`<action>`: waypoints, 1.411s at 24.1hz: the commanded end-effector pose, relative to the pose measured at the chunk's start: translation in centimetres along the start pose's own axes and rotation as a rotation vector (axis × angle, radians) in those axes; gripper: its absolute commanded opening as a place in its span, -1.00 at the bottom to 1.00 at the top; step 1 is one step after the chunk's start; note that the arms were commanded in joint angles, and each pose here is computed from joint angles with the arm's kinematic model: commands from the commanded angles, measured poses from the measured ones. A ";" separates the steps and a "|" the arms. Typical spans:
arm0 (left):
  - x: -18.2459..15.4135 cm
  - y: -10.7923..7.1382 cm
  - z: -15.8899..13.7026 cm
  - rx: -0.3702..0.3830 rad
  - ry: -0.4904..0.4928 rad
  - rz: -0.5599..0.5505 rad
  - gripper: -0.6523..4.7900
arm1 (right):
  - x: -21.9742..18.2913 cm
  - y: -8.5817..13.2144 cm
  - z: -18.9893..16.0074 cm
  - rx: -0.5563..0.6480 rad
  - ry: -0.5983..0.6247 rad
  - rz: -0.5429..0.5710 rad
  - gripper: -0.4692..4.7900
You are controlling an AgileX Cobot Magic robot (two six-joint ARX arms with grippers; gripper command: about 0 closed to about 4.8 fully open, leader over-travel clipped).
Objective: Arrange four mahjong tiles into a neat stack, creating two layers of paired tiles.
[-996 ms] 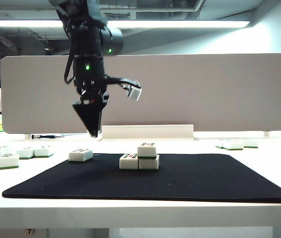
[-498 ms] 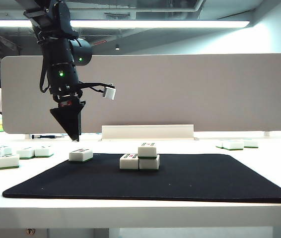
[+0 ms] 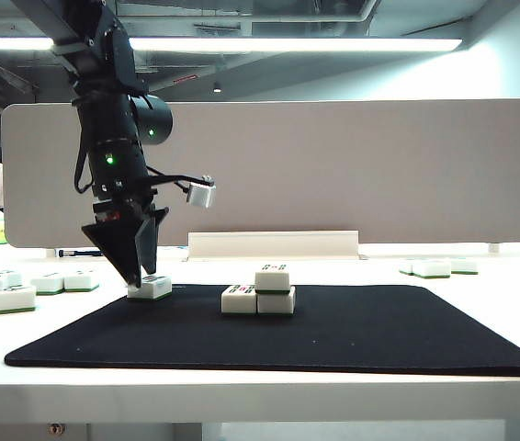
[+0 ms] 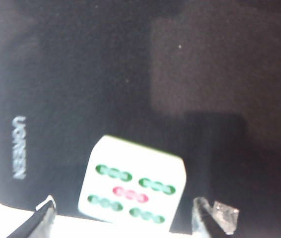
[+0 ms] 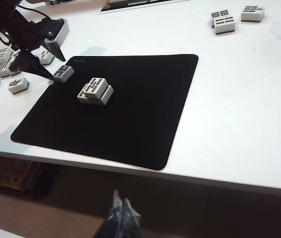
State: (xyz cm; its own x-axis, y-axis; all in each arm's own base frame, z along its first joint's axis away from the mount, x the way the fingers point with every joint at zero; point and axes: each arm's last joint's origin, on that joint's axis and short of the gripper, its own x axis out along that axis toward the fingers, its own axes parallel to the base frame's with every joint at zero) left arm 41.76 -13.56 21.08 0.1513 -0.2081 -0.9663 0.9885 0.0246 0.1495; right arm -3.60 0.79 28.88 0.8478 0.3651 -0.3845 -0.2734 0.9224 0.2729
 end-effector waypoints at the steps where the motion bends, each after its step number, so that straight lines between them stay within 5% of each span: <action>1: 0.4 0.0 0.0 0.007 -0.004 -0.012 0.52 | -0.2 0.1 0.0 -0.012 -0.023 0.003 -0.83; 13: 1.6 0.0 0.0 0.002 -0.052 -0.059 0.45 | -0.2 0.1 0.0 -0.011 -0.023 0.003 -0.83; 16: 1.6 0.0 0.0 0.001 -0.052 -0.058 -0.11 | -0.2 0.1 0.0 -0.012 -0.024 0.003 -0.83; 23: -2.3 -0.9 4.1 -0.147 -0.102 0.010 -0.11 | -0.2 0.1 0.0 -0.012 -0.024 0.002 -0.83; 34: -1.1 -5.1 9.7 -0.020 -0.070 -0.121 -0.11 | -0.2 0.1 0.0 -0.012 -0.023 0.003 -0.83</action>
State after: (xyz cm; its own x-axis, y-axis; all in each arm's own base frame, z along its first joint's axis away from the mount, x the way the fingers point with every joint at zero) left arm 36.59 -22.82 23.41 0.0333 -0.2740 -0.9611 0.9994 0.0171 0.0297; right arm -3.60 0.79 28.88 0.8480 0.3648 -0.3845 -0.2731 0.9225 0.2729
